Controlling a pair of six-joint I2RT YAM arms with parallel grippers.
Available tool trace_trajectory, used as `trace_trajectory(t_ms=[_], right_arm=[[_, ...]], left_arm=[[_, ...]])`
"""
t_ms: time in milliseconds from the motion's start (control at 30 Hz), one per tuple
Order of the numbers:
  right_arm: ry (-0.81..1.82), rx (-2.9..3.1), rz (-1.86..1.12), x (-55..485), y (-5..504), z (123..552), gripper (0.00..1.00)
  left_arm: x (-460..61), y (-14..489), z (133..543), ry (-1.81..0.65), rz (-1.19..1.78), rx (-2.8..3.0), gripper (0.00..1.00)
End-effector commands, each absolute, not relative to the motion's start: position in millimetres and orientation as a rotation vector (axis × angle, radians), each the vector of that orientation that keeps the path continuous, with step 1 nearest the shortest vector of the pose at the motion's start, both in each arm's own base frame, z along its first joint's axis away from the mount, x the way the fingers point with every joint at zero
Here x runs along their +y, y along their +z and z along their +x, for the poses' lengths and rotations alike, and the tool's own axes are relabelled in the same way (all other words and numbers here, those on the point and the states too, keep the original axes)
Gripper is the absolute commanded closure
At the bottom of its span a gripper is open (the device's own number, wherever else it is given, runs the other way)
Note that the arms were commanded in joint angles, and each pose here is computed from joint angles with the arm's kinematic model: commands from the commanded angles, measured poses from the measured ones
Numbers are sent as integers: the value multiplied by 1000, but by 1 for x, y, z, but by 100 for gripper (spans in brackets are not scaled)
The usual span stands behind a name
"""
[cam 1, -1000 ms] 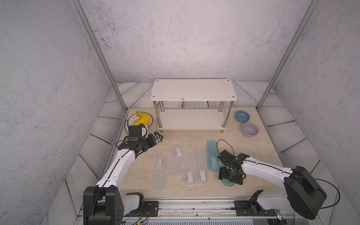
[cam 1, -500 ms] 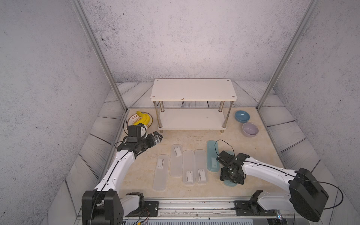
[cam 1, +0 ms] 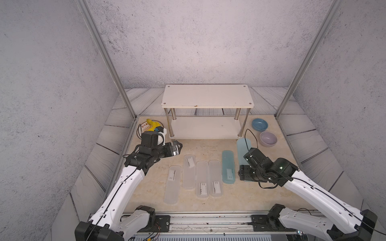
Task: Place the pencil cases on the shelf according to color
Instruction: Pick up the pencil case from the center of the board, then place the pencil case on the shelf.
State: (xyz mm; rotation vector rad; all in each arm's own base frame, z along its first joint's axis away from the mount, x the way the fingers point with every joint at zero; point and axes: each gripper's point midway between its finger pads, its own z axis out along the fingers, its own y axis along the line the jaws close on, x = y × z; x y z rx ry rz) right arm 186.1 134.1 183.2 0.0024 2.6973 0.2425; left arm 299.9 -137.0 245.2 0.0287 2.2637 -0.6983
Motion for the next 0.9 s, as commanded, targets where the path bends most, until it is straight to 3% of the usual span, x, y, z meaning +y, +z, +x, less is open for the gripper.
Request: trace_trajectory(t_ms=[0, 400, 867], right_arm=[[246, 2626, -146, 138, 215, 192, 33], [130, 2333, -269, 147, 325, 251, 27], [167, 2084, -140, 136, 418, 387, 27]], left_arm=[[-145, 274, 297, -693, 108, 2167, 1], [-158, 311, 310, -726, 125, 2080, 1], [-167, 347, 364, -634, 165, 2036, 1]])
